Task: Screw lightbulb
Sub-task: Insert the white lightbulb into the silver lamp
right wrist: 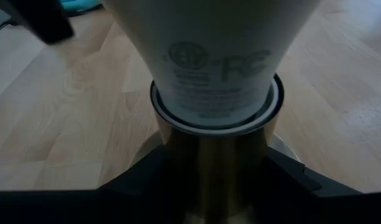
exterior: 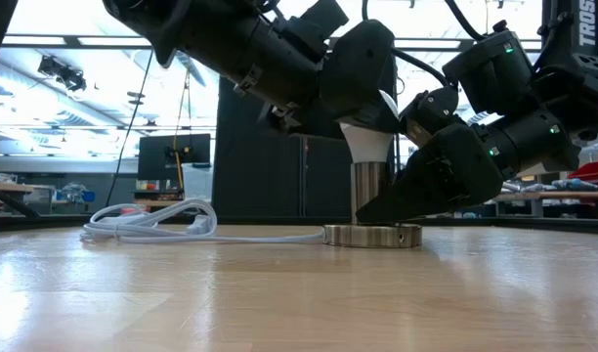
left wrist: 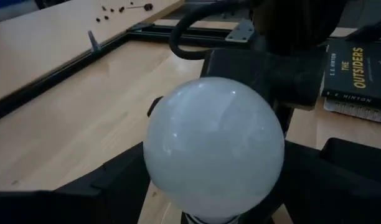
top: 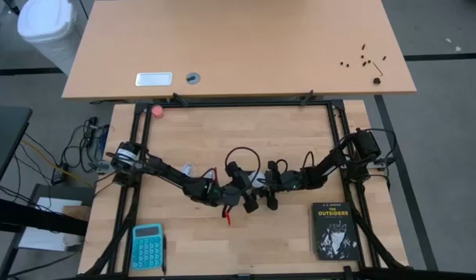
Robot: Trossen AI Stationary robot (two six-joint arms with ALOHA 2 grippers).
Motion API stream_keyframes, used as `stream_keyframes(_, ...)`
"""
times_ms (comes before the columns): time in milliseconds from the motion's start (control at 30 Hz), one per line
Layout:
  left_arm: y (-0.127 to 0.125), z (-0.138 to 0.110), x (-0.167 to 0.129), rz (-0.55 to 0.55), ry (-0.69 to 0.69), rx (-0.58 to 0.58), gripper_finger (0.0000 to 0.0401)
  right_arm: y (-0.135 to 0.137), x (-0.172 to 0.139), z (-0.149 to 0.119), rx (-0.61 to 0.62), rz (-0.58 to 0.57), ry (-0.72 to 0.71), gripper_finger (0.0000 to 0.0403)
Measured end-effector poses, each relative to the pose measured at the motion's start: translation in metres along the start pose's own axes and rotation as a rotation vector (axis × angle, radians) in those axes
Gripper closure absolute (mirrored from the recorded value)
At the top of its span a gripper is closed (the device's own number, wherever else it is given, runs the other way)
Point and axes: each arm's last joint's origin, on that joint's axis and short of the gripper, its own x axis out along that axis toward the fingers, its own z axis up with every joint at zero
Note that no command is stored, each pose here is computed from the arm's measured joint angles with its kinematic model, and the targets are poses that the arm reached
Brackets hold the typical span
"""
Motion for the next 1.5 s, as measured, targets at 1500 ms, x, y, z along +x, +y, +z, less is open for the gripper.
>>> stream_keyframes(1500,0.013,-0.007,0.024,-0.222,0.046,0.239,0.0164,0.0,-0.001,-0.002,-0.009,0.015,0.015,0.0204)
